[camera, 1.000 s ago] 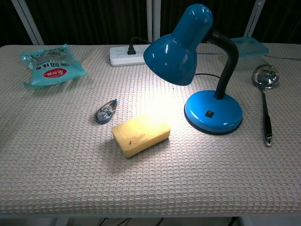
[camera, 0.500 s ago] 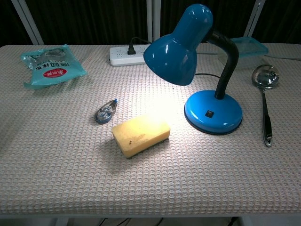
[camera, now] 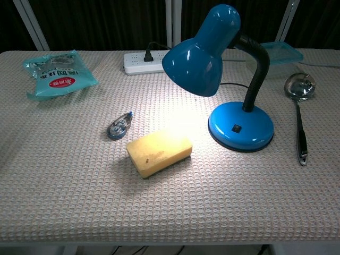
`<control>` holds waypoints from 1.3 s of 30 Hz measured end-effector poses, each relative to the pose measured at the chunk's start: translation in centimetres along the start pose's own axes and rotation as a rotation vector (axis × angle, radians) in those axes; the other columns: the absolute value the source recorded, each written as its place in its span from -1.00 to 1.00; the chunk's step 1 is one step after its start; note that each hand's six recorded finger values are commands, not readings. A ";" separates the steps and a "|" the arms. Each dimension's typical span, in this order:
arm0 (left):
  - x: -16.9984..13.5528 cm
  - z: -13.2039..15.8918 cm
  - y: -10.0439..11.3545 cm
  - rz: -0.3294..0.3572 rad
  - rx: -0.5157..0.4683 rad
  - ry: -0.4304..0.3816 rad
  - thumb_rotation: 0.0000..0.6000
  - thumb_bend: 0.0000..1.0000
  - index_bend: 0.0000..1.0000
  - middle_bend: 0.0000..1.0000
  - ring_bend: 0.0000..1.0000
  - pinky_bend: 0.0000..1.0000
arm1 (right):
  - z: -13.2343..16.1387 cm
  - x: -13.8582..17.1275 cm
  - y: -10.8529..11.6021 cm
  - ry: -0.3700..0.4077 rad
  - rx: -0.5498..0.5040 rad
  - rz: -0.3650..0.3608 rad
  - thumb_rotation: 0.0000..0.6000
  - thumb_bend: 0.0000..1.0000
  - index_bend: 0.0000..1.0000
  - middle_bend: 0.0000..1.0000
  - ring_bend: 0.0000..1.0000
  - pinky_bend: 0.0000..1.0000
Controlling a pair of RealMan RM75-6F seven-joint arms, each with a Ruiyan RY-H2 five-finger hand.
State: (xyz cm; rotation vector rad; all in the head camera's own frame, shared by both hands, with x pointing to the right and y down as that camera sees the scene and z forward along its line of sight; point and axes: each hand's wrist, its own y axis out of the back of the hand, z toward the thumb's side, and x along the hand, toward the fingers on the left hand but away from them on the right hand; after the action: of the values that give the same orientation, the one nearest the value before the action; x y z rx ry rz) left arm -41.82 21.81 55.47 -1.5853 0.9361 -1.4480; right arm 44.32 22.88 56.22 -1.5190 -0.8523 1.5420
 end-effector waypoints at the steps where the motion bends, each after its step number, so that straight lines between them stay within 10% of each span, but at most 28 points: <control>1: 0.0 0.0 -0.1 -0.001 0.000 0.000 1.00 -0.83 -1.00 -1.00 -1.00 -1.00 | 0.8 -0.3 0.0 0.023 0.007 0.002 1.00 -0.54 -1.00 1.00 0.85 0.75; 18: 0.1 -0.6 -0.4 -0.016 -0.015 0.017 1.00 -0.83 -1.00 -1.00 -1.00 -1.00 | 12.2 -7.3 -6.4 0.227 -0.037 0.194 1.00 -0.25 -1.00 1.00 0.87 0.78; 39: 0.1 -2.0 -0.9 -0.029 -0.045 0.035 1.00 -0.83 -1.00 -1.00 -1.00 -1.00 | 19.2 -9.4 -9.3 0.341 -0.019 0.314 1.00 0.10 -1.00 1.00 0.87 0.78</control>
State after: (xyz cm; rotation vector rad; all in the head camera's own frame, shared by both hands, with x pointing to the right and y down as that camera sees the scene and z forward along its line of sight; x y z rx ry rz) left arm -43.83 21.99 56.46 -1.6168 0.9753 -1.4887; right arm 25.60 20.05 69.86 -1.9298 -0.4495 1.4286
